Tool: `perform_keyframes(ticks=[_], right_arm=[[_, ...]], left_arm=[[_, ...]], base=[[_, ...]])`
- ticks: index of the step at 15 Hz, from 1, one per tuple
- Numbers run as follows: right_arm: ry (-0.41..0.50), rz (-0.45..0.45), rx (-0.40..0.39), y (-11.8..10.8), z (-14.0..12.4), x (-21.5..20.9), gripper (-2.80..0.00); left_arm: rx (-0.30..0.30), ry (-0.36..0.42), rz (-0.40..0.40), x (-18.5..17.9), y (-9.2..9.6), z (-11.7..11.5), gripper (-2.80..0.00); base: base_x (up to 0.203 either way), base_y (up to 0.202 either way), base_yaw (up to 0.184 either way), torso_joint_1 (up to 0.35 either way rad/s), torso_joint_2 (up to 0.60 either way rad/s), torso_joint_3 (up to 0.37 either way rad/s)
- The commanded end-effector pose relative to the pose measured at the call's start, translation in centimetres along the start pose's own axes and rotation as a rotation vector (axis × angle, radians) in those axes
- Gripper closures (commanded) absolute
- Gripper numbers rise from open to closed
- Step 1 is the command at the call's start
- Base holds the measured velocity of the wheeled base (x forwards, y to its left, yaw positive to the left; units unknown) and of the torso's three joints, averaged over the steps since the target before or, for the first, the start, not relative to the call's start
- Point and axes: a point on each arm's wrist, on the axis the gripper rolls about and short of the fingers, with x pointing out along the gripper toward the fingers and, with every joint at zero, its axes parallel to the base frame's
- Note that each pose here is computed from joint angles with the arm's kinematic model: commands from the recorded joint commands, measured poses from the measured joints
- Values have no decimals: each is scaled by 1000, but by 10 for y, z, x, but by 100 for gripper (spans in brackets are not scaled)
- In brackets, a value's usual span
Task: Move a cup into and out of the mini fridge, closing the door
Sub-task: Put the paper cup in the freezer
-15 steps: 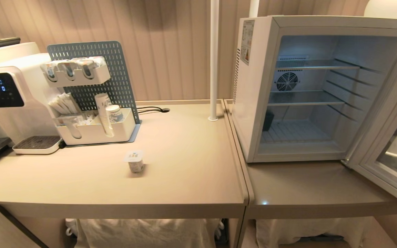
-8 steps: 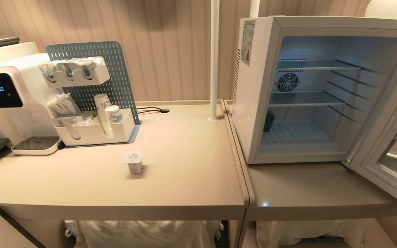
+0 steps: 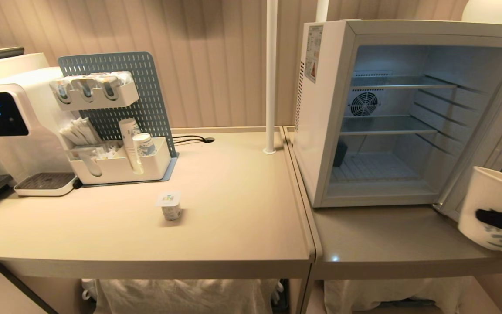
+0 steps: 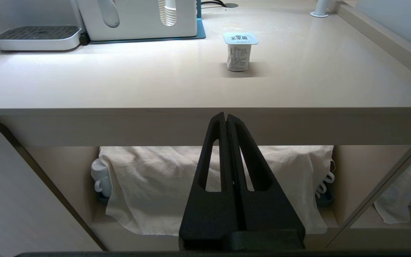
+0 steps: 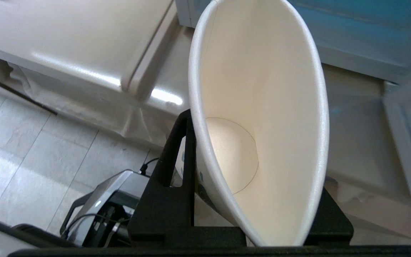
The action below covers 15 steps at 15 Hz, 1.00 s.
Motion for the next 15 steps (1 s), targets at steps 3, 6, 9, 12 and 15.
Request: perform_keyframes(ticks=[3, 6, 9, 12, 15], right_arm=[[191, 76, 47, -51, -11, 160, 0], [153, 52, 38, -80, -20, 232, 0], [40, -121, 2, -107, -12, 286, 0], [-79, -309, 16, -126, -2, 324, 0], [-92, -420, 26, -138, -5, 356, 0]], left_arm=[[-1, -3, -1, 0, 0, 0, 0], [-2, -4, -2, 0, 0, 0, 0], [-2, -4, -1, 0, 0, 0, 0], [-4, -4, 0, 0, 0, 0, 0], [-4, -4, -1, 0, 0, 0, 0]], base=[[0, 0, 0, 0, 0, 0], [0, 0, 0, 0, 0, 0], [0, 0, 0, 0, 0, 0], [0, 0, 0, 0, 0, 0], [0, 0, 0, 0, 0, 0]])
